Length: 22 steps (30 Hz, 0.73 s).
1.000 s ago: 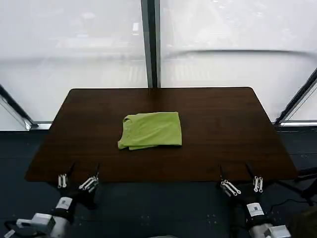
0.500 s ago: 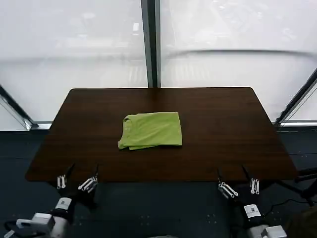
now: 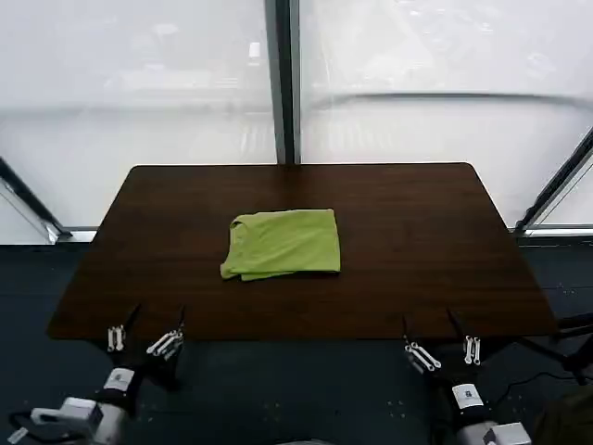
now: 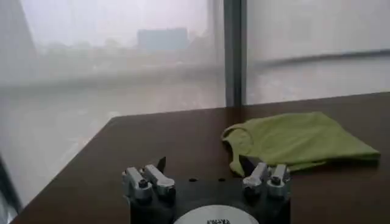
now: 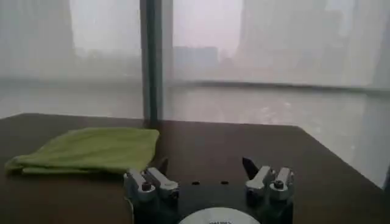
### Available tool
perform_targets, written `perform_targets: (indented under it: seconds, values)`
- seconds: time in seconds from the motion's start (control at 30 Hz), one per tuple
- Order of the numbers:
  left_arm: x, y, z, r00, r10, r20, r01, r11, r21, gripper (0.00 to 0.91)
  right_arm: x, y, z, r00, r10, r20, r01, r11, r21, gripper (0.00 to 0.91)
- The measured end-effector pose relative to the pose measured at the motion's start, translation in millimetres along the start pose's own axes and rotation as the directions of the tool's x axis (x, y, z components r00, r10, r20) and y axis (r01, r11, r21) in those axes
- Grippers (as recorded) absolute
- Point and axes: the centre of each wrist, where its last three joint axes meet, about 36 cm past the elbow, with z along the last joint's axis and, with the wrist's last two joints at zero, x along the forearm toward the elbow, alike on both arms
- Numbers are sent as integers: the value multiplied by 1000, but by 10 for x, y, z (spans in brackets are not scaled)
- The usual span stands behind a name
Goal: Fold and organize the clothes.
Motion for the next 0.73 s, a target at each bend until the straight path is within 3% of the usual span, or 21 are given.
perform_targets:
  seconds: [0.73]
  values:
    - [-6, 28, 35, 1000, 9, 0, -9, 1000, -13, 878, 9, 5, 30, 1000, -1, -7, 1, 1000, -3, 878]
